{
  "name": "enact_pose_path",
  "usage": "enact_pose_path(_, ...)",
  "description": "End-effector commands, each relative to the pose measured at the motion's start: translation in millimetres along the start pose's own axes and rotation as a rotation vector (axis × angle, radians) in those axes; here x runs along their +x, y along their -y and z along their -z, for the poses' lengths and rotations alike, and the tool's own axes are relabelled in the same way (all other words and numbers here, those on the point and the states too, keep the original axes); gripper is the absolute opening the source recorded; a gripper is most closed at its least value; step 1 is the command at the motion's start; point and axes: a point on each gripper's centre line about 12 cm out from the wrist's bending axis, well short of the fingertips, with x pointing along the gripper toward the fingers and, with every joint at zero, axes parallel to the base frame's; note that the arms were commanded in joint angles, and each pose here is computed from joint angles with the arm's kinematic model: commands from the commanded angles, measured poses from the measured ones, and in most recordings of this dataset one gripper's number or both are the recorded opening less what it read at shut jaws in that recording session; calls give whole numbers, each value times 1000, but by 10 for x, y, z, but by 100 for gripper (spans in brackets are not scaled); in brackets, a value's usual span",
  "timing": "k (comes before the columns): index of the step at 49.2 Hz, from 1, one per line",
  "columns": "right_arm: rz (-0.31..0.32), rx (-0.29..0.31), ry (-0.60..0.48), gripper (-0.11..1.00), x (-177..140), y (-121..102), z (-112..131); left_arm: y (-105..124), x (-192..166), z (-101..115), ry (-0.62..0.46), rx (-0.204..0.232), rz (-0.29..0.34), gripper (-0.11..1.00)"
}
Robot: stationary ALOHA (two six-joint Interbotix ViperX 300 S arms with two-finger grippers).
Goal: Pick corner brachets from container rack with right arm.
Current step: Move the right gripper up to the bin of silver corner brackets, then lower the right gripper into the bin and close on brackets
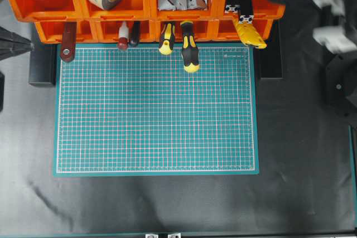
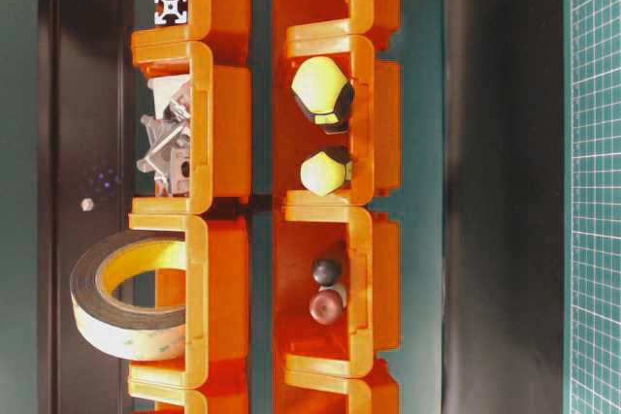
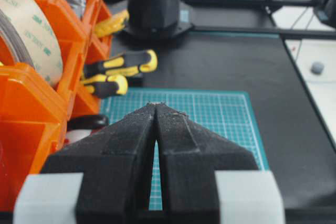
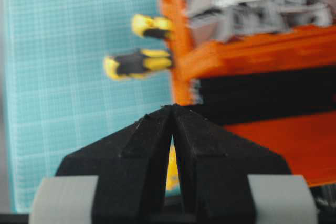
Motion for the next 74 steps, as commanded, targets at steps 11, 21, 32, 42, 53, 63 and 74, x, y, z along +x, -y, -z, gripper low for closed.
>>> enact_pose_path(11,40,-92,-146,0,174,245,-631,-1,-37,-135,31,-13,-2,0)
enact_pose_path(21,50,-110,-174,1,376,359,-822,-4,-33,-134,31,-11,-4,0)
enact_pose_path(32,56,-89,-217,36,558,442,-822,-4,-22,-125,25,-15,-4,0)
enact_pose_path(42,49,-95,-255,85,755,443,-827,-5,-8,-116,16,-15,-5,0)
enact_pose_path(53,41,-79,-275,85,881,437,-823,-2,-5,-113,14,-16,-3,0)
enact_pose_path(63,37,-77,-295,85,1033,440,-832,-6,-9,-106,3,-16,-6,0)
enact_pose_path(74,39,-64,-297,85,1164,451,-845,-3,-12,-102,3,-16,-4,0)
